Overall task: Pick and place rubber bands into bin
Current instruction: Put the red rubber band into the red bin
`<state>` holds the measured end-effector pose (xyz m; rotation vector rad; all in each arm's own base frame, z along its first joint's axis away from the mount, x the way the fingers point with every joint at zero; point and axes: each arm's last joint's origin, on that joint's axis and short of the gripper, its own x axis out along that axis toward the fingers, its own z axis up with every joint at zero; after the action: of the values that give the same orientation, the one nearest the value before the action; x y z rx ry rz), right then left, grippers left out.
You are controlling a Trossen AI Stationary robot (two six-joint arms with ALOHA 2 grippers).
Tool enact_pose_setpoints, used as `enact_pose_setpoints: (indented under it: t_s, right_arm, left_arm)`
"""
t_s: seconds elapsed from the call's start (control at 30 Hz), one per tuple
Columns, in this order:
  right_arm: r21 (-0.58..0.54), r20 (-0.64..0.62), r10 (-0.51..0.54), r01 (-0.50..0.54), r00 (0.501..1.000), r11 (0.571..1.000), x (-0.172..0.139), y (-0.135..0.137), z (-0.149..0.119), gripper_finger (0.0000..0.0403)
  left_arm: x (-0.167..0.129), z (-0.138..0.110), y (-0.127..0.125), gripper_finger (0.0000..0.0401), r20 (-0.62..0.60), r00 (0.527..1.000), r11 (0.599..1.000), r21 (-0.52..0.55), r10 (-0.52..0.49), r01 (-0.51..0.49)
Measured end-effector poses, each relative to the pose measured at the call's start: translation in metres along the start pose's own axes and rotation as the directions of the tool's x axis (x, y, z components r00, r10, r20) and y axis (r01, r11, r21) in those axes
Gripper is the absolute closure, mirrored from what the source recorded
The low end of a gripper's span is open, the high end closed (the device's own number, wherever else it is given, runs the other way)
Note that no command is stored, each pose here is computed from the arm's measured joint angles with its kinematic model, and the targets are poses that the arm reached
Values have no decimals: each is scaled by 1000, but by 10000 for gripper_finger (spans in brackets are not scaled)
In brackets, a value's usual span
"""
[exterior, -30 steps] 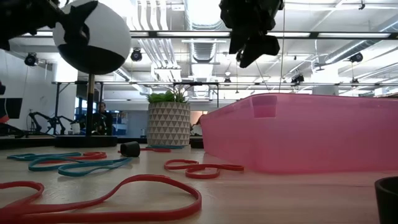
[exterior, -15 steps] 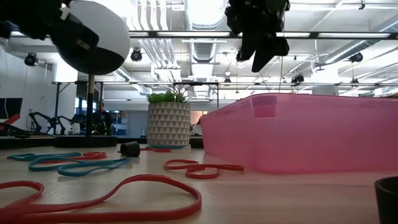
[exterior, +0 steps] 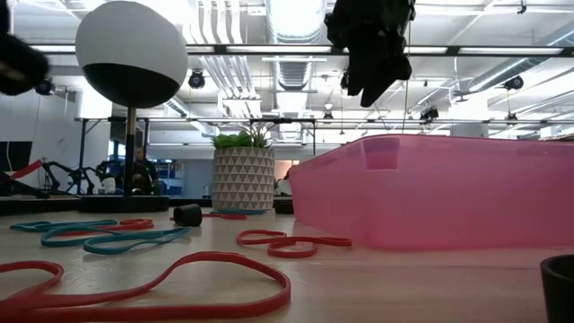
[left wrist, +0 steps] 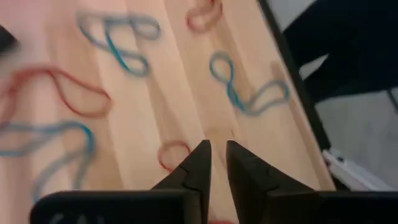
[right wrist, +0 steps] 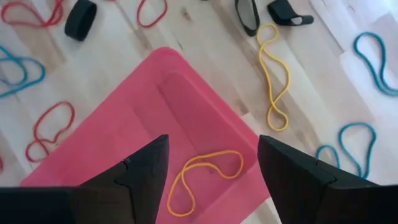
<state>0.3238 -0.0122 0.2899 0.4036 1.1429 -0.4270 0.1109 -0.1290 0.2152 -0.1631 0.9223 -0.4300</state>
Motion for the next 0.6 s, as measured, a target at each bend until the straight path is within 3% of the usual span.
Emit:
enact_pose_setpoints:
  t_s: [0.23, 0.4, 0.5, 0.6]
  right_arm:
    - [-78, 3, -10, 10, 1000, 997, 1, 0, 0, 172]
    - [-116, 11, -24, 25, 1000, 993, 1, -1, 0, 172]
    - [-123, 13, -27, 29, 1000, 992, 1, -3, 1, 172]
    - [-134, 21, -44, 46, 999, 990, 2, -6, 3, 172]
  left_arm:
    - [34, -13, -27, 384, -119, 993, 998, -62, -8, 1]
    - [55, 5, -43, 384, 19, 993, 964, -237, -117, 118]
    - [65, 15, -49, 384, 112, 979, 947, -256, -172, 195]
    - [70, 14, -50, 384, 116, 979, 934, -297, -169, 196]
